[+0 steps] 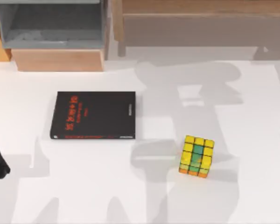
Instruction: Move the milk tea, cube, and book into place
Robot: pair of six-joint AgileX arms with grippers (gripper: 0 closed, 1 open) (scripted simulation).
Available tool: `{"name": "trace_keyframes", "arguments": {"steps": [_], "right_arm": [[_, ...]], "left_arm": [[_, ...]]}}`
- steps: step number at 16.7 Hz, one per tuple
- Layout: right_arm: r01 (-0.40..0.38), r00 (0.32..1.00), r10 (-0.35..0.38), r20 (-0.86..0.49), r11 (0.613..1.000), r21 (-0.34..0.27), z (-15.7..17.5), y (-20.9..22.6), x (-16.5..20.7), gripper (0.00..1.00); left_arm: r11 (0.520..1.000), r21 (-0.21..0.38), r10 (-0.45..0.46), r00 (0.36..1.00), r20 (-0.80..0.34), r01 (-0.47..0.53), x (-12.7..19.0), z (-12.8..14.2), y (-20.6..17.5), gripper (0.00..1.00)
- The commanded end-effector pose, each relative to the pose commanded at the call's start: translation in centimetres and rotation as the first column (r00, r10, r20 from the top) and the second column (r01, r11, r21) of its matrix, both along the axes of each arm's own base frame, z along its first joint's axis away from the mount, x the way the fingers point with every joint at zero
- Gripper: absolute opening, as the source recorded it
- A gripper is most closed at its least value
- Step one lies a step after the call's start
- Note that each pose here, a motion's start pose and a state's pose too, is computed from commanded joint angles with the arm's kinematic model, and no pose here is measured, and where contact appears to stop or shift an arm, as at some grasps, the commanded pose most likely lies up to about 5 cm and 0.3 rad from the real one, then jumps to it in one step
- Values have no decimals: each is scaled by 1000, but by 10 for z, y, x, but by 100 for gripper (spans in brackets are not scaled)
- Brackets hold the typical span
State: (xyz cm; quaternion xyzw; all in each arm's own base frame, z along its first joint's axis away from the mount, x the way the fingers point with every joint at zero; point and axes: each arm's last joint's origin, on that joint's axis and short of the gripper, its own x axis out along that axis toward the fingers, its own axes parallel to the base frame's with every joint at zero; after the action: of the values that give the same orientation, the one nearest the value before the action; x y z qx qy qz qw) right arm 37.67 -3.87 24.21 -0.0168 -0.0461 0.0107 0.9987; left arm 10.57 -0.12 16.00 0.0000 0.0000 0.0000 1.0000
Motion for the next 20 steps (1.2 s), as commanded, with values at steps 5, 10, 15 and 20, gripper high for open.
{"name": "trace_keyframes", "arguments": {"steps": [5,10,15,20], "right_arm": [[-1,998,1,-60,1000,-4,-57,-44,-24,0],[28,991,-25,-130,999,26,-107,-88,-55,0],[39,992,-36,-121,999,25,-113,-100,-60,0],[37,992,-34,-117,999,24,-116,-99,-59,0]], "left_arm": [[1000,0,0,1000,0,0,0,0,0,100],[1000,0,0,1000,0,0,0,0,0,100],[1000,0,0,1000,0,0,0,0,0,100],[1000,0,0,1000,0,0,0,0,0,100]]}}
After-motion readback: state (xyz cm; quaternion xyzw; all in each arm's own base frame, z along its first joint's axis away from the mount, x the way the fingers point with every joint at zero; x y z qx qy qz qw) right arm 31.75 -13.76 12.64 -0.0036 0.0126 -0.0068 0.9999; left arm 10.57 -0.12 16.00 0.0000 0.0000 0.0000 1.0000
